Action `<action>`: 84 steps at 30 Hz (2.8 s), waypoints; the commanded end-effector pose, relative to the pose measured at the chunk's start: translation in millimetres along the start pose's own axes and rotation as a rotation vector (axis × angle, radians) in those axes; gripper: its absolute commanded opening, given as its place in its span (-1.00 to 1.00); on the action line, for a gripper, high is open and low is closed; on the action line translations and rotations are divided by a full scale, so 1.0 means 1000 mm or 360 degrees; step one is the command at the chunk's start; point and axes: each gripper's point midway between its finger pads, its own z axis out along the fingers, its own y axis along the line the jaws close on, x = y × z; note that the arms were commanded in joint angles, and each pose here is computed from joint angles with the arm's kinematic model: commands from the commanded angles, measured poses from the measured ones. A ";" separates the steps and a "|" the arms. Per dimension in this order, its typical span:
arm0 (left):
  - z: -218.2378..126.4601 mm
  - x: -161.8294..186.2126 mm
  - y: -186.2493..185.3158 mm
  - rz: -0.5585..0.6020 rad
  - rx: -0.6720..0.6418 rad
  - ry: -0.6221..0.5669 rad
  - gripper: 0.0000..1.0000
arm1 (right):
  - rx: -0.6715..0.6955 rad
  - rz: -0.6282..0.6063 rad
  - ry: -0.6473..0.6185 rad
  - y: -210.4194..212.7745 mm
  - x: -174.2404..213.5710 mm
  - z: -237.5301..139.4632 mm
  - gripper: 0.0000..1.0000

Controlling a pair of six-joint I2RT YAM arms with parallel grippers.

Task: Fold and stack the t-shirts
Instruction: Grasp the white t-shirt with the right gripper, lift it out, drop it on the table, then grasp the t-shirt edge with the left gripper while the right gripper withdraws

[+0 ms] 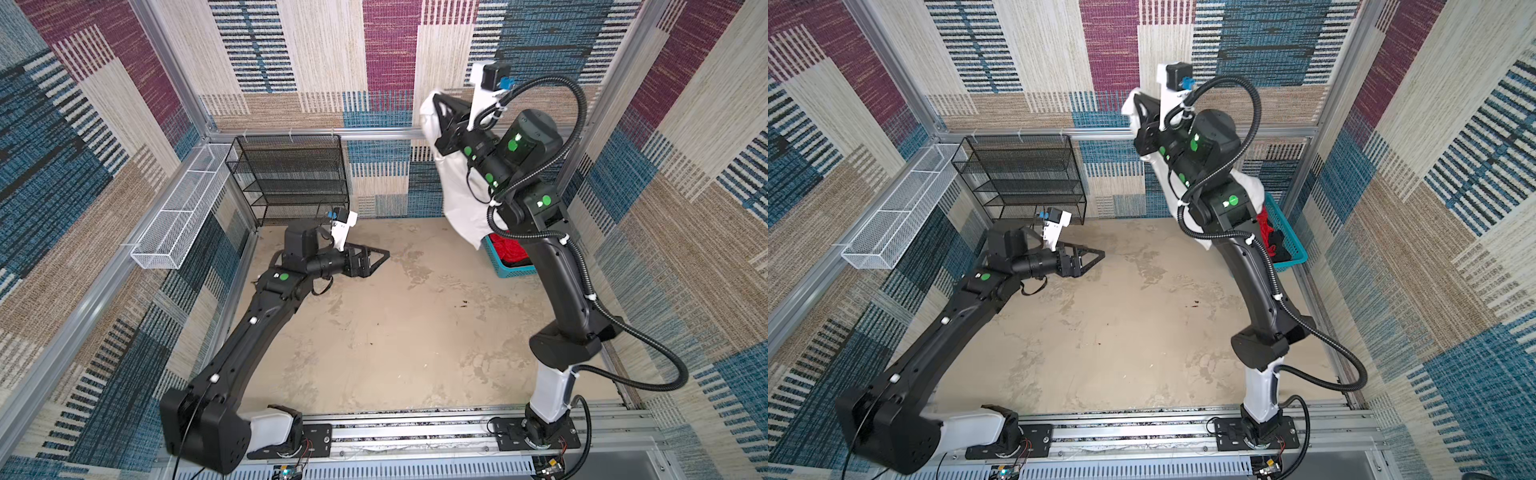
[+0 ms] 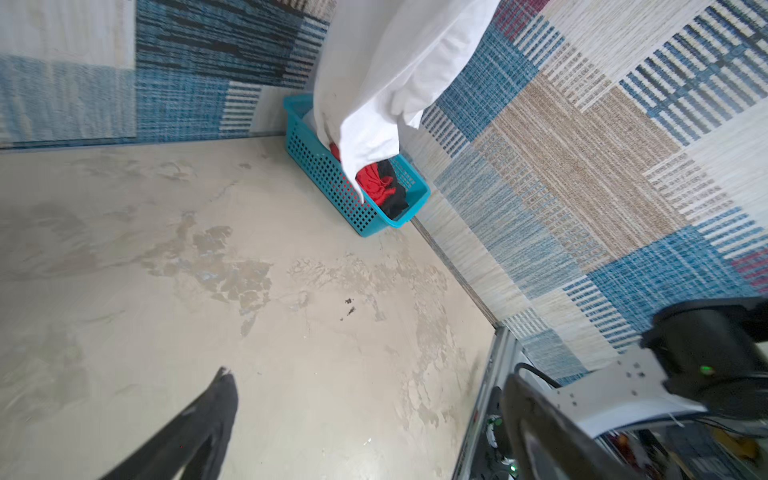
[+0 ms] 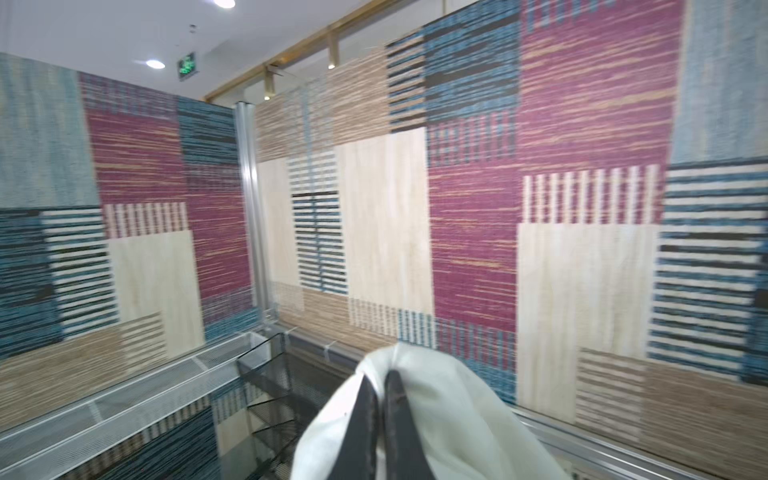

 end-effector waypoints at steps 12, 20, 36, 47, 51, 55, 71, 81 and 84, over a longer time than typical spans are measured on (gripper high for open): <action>-0.093 0.172 0.082 -0.0680 -0.0906 0.0146 0.99 | -0.0463 0.0662 0.0982 0.100 0.349 0.059 -1.00; -0.075 0.182 0.100 -0.0734 -0.0967 0.0266 0.83 | -0.0405 0.0561 0.1155 0.103 0.391 0.055 0.67; 0.108 0.140 0.111 -0.0210 -0.0986 0.0879 0.41 | 0.0643 0.0740 0.1389 -0.088 0.414 -0.215 0.81; 0.177 0.156 0.141 0.0108 -0.1232 0.1171 0.40 | 0.0706 0.0784 0.1390 -0.081 0.406 -0.294 0.93; 0.178 0.168 0.151 0.0157 -0.1322 0.1256 0.25 | 0.0684 0.0786 0.1400 -0.081 0.409 -0.293 0.93; 0.176 0.175 0.155 0.0157 -0.1338 0.1282 -0.36 | 0.0652 0.0791 0.1405 -0.079 0.411 -0.288 0.93; 0.180 0.128 0.103 0.0068 -0.1032 0.1011 -0.37 | 0.0604 0.0800 0.1372 -0.075 0.407 -0.289 0.93; 0.201 0.162 0.138 0.0117 -0.1202 0.1198 0.08 | 0.0617 0.0779 0.1368 -0.074 0.401 -0.300 0.94; 0.199 0.167 0.148 0.0149 -0.1284 0.1260 0.05 | 0.0620 0.0789 0.1360 -0.074 0.401 -0.302 0.94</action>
